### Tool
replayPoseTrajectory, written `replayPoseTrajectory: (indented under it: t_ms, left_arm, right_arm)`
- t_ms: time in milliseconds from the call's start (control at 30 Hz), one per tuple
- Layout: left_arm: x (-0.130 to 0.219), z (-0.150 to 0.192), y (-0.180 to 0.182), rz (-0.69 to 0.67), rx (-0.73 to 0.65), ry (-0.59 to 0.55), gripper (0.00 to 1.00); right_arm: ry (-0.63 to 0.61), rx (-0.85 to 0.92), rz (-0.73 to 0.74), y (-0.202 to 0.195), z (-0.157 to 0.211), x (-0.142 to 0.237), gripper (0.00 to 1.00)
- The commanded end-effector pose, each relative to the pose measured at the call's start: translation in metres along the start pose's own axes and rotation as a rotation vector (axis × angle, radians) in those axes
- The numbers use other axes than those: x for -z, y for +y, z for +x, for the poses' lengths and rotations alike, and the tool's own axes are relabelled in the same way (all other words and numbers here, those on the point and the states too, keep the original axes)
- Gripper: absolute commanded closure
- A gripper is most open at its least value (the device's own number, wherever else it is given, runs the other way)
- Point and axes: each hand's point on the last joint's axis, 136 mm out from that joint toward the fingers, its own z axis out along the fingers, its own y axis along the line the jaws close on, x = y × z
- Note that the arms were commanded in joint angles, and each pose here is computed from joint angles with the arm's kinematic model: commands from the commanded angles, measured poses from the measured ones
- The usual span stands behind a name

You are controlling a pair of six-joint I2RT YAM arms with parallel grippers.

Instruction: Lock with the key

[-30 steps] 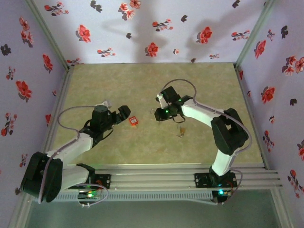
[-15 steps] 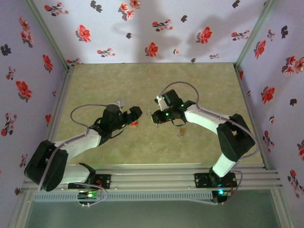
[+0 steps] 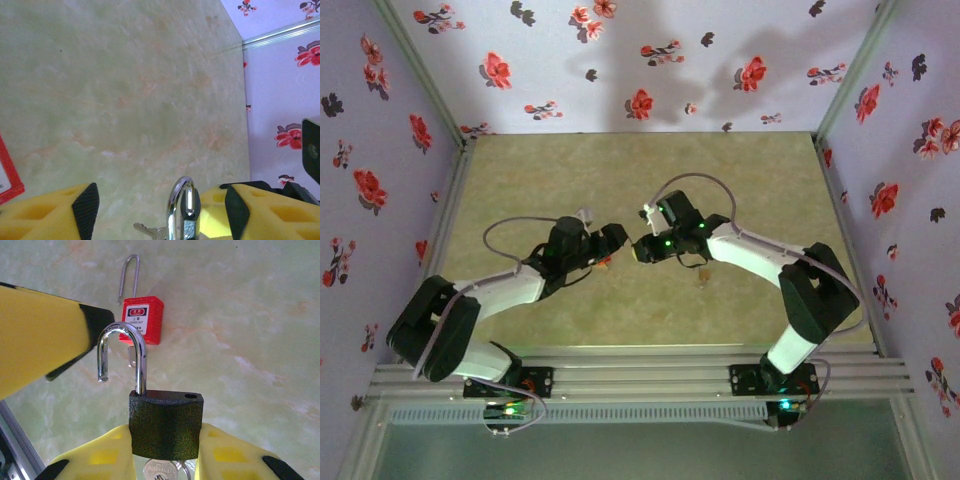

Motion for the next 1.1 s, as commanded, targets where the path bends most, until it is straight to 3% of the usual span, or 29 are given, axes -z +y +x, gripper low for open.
replayPoseTrajectory:
  t_ms: [0,533,1067]
  left_arm:
    - [-0.004,-0.005,-0.025,0.076,-0.005,-0.009,0.37]
    - [-0.009,0.001,-0.026,0.105,0.019,0.015,0.6]
    - [-0.007,0.006,-0.02,0.105,0.021,0.026,0.72]
  right_arm:
    - [-0.024,0.026,-0.048,0.016,-0.003,0.005,0.82]
    - [-0.014,0.051,-0.056,0.024,0.0,0.002,0.81]
    - [-0.027,0.051,-0.033,0.021,-0.001,0.004,0.83]
